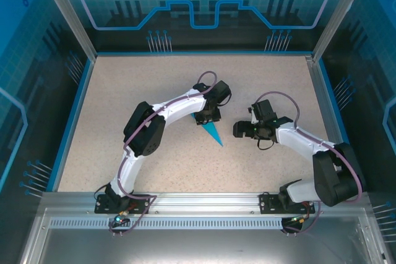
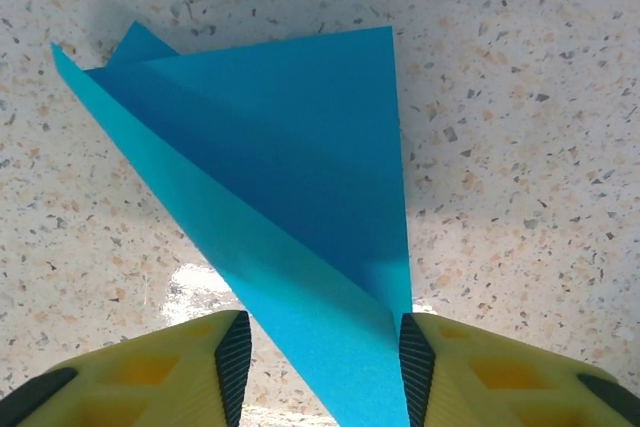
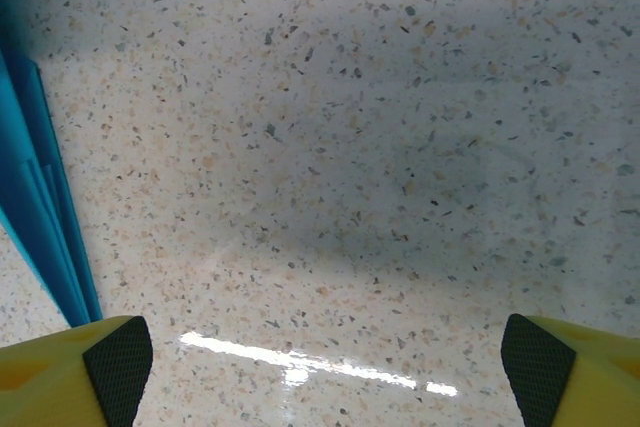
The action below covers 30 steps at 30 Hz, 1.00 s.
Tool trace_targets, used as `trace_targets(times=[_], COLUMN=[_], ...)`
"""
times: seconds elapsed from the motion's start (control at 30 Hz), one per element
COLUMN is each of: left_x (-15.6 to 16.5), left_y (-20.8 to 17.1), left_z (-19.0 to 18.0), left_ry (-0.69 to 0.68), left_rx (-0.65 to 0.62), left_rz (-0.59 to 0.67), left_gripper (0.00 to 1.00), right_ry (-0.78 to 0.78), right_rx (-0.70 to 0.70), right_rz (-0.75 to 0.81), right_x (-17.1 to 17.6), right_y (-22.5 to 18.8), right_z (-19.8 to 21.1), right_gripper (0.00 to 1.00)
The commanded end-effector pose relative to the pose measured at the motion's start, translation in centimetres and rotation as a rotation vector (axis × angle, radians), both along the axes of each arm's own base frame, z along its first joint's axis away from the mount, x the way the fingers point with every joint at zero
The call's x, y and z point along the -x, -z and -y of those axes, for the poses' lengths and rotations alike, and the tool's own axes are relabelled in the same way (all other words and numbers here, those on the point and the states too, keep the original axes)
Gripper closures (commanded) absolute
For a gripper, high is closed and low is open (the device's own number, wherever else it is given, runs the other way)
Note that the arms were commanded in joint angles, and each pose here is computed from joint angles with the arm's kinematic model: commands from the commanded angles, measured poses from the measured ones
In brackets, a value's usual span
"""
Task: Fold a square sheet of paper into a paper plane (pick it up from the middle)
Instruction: Turn over a paper plane at the center of the table.
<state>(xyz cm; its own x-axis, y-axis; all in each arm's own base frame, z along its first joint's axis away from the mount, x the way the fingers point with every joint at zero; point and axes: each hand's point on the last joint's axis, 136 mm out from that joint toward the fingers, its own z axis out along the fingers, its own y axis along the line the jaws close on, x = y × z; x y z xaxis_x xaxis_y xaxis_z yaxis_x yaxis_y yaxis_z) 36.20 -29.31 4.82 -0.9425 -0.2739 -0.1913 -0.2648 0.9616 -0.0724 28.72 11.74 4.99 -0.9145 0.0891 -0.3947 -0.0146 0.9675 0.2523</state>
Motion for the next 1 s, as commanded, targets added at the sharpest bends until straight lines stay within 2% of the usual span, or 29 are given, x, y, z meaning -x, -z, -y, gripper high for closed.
trace_targets(times=[0.0,0.17,0.43,0.5,0.7,0.83,0.97], left_x=[1.0,1.8,2.2,2.3,2.7,3.1,3.3], left_y=[-1.0,-0.9,-1.1,-1.3,-1.0,-0.4,-0.4], left_z=[0.1,0.0,-0.1,0.0,0.1,0.3,0.1], left_ry=[0.0,-0.006,-0.035,-0.037,-0.036,-0.023,-0.029], left_rx=[0.008,0.022,0.053,0.061,0.077,0.092,0.082], left_rz=[-0.019,-0.027,-0.02,-0.014,-0.027,-0.042,-0.045], left_gripper=[0.58,0.66,0.72,0.72,0.61,0.61,0.66], right_ry=[0.04,0.042,0.045,0.045,0.046,0.049,0.049], right_rx=[0.018,0.022,0.025,0.024,0.024,0.025,0.027], right_rz=[-0.021,-0.041,-0.047,-0.048,-0.05,-0.053,-0.057], right_x=[-0.1,0.0,0.0,-0.1,-0.1,-0.1,-0.1], right_y=[0.2,0.5,0.7,0.7,0.7,0.8,0.9], right_z=[0.9,0.8,0.9,0.9,0.8,0.9,0.9], right_gripper=[0.07,0.08,0.08,0.08,0.09,0.09,0.09])
